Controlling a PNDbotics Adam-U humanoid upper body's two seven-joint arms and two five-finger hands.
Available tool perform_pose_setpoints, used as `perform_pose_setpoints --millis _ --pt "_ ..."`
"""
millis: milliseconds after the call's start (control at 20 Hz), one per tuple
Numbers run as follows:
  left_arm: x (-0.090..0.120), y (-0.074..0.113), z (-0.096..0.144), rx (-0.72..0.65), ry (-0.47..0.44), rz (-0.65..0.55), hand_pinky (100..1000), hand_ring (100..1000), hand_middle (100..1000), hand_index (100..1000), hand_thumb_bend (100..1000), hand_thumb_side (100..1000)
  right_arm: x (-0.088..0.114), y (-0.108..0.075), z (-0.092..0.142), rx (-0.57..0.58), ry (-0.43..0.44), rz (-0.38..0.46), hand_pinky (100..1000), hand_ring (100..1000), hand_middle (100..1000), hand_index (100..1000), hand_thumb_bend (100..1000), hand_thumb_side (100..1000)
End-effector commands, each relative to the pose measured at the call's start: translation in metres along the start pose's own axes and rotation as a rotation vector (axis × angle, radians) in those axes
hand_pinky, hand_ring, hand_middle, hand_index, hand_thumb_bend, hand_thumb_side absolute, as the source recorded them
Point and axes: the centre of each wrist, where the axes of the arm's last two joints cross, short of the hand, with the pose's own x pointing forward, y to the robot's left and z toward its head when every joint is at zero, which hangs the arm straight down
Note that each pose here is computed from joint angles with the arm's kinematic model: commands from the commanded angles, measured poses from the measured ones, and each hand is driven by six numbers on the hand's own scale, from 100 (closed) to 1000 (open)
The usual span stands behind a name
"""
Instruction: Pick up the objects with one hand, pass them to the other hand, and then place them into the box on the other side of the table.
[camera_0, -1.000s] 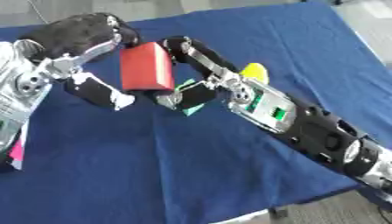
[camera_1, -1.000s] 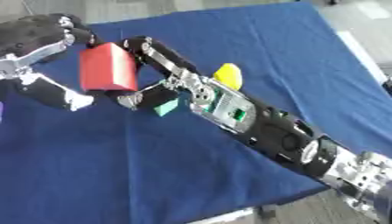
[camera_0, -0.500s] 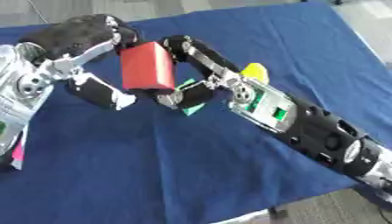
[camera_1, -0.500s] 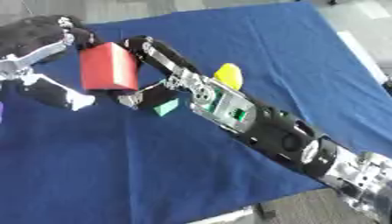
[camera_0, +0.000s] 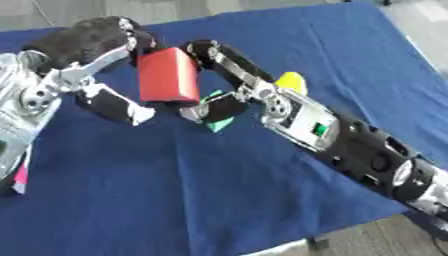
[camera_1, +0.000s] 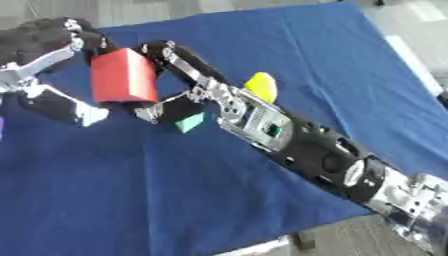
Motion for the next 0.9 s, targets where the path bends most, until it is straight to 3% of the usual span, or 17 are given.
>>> perform_pose_setpoints --millis 50,100,150,200,400,550,700,900 --pt "0.0102 -0.0086 -0.0109 -0.030 -0.019 0.002 1000 557 382 471 100 248 0.0292 -0.0002 -0.0127 -0.018 -0.148 -0.012 618 630 637 788 384 100" --pt "0.0101 -0.0086 -0.0109 -0.030 -0.019 0.002 1000 557 382 471 100 248 0.0292 -0.0002 -0.0127 -0.018 -0.148 -0.012 618 630 637 788 384 100" --pt "0.0087 -0.0092 -0.0107 -0.033 -0.011 0.004 1000 531 340 418 100 251 0.0292 -0.0024 -0.0130 -0.026 -0.149 -0.001 671 727 759 880 484 153" --pt "0.0080 -0.0094 -0.0108 -0.034 -0.006 0.005 1000 526 334 409 100 252 0.0292 -0.0046 -0.0133 -0.037 -0.152 0.014 684 751 785 891 502 169" --pt "0.0065 -0.0102 -0.0114 -0.038 0.003 0.001 1000 523 326 396 100 254 0.0290 -0.0065 -0.0133 -0.074 -0.164 0.075 696 773 808 906 543 181" --pt "0.0066 -0.0101 -0.0116 -0.037 0.002 -0.003 1000 520 321 391 100 254 0.0288 -0.0052 -0.0131 -0.094 -0.172 0.113 702 772 804 899 654 100" --pt "0.0064 -0.0102 -0.0118 -0.036 0.003 -0.006 1000 517 316 383 100 255 0.0288 -0.0035 -0.0128 -0.101 -0.179 0.128 705 774 806 900 620 100" --pt "0.0051 -0.0115 -0.0120 -0.039 0.007 -0.013 1000 515 315 377 100 258 0.0284 -0.0019 -0.0121 -0.107 -0.175 0.125 710 777 809 898 456 100"
